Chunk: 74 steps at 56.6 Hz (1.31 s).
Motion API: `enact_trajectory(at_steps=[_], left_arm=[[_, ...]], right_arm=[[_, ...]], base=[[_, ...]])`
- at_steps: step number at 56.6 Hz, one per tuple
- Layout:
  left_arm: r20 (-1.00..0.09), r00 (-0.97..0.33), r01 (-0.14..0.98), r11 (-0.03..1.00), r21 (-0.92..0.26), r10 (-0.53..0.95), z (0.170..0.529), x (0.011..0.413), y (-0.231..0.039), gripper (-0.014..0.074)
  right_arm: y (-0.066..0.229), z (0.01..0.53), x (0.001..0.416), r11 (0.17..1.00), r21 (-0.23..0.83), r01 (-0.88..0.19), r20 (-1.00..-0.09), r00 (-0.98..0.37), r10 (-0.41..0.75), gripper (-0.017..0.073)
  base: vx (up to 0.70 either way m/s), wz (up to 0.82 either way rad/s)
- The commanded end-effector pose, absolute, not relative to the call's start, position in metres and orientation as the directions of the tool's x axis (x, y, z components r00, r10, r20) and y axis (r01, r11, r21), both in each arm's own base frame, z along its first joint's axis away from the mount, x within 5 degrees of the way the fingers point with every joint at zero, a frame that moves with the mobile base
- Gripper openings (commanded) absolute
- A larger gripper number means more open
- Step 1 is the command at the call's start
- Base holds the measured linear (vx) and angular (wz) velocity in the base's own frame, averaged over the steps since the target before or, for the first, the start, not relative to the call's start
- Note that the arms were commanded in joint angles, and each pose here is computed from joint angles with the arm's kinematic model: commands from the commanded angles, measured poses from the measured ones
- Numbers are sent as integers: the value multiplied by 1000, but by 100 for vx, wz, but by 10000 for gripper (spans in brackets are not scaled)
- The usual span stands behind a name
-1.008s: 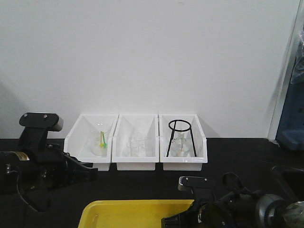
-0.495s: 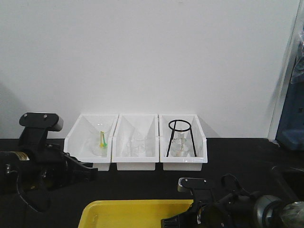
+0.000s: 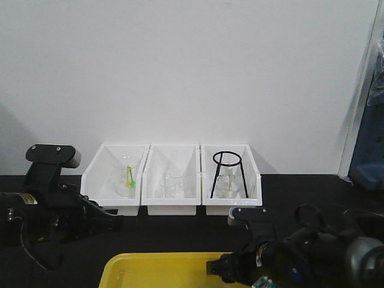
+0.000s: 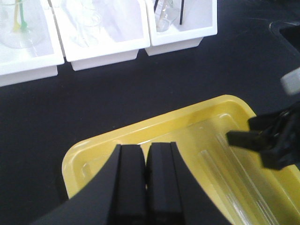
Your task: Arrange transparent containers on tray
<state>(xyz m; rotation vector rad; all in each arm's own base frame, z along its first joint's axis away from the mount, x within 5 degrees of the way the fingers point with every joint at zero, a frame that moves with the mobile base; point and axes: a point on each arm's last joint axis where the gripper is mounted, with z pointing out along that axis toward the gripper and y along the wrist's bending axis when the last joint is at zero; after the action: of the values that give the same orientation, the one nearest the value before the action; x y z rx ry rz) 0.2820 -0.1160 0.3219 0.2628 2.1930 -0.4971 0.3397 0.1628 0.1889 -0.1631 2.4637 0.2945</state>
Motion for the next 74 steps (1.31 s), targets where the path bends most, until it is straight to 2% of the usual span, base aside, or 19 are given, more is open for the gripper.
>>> enact_trajectory(at_steps=[1,6,13,21,28,34,43,55,74], left_arm=[[-838,-544,360,894,-269,-33,346,278,-114,112],[-830,-558,369,891,-264,-15,346,275,-114,110],[-826,-561,393,893,-219,45,349,267,-111,85],[-837,-532,425,895,-132,129,360,250,-103,24],[-883,-453,428,899,-94,123,371,223,-92,-8],[-934,-349,407,910,-75,79,363,192,-77,-6],[-983,-185,369,927,-65,5,337,141,-55,-4],[-996,-82,345,937,-64,-38,316,114,-42,-3],[-995,-95,349,935,-65,-34,315,113,-42,-3]], right_arm=[[156,257,333,950,152,-271,-773,-632,-56,393],[146,295,315,950,110,-294,-819,-567,-81,254],[121,338,282,960,-8,-281,-839,-520,-159,-19],[90,377,238,967,-115,-227,-861,-462,-211,-15],[71,393,193,963,-100,-251,-936,-303,-177,-13],[57,382,149,948,-85,-306,-981,-139,-133,-10],[39,334,105,942,-61,-331,-993,-77,-91,-9],[29,315,86,938,-119,-326,-992,11,-122,-9],[30,317,84,937,-97,-334,-995,24,-94,-9]], base=[[0,0],[0,0],[0,0],[0,0],[0,0],[0,0],[0,0],[0,0],[0,0]])
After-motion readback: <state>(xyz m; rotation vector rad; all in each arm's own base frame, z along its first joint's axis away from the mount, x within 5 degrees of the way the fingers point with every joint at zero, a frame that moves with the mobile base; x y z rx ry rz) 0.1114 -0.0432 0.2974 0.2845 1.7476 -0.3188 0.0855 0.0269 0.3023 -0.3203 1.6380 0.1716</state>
